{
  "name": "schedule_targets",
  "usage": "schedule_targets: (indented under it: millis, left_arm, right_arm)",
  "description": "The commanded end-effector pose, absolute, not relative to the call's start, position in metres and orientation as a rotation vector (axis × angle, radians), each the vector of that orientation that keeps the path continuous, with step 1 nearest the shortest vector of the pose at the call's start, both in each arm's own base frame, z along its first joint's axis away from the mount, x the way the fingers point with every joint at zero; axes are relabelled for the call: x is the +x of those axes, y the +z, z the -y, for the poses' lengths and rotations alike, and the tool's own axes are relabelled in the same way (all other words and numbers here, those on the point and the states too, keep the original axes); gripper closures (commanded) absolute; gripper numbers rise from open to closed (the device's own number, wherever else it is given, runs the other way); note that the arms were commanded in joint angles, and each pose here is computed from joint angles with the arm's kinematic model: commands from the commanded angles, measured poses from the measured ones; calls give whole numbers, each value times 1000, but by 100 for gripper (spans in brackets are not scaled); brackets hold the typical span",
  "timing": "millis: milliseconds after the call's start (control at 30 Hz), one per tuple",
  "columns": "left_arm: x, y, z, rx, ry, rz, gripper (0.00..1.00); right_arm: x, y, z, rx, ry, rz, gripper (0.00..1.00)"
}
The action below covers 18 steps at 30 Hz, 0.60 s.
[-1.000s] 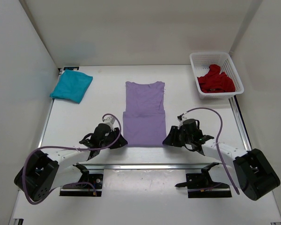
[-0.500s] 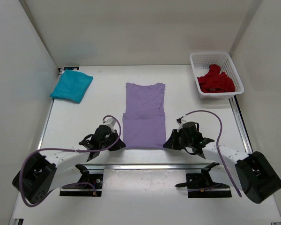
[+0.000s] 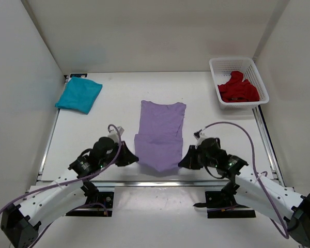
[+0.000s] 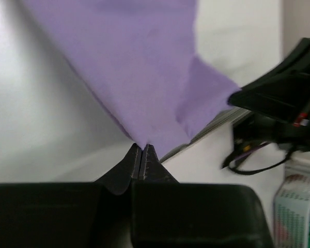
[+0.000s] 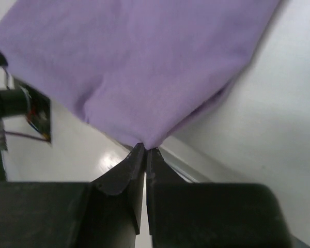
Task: Fold and stack the t-shirts
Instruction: Grab one side of the 2/3 rectangular tshirt with both arms, then fold the long partially folded tshirt into a neat square
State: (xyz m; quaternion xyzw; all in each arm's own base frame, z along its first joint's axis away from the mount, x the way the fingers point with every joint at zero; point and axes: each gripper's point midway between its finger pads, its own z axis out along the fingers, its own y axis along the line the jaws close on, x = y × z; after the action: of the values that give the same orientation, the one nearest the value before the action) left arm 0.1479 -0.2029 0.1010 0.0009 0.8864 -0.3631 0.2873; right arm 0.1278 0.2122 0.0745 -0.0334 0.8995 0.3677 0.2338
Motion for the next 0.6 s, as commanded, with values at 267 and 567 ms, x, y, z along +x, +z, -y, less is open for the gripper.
schedule_targets:
  millis: [267, 567]
  left_arm:
    - [314, 209, 216, -82, -934, -2133, 100]
    - [452, 187, 219, -211, -808, -2185, 100]
  right_arm:
    - [301, 181, -185, -53, 940, -2226, 100]
    - [430, 164, -155, 95, 925, -2237, 100]
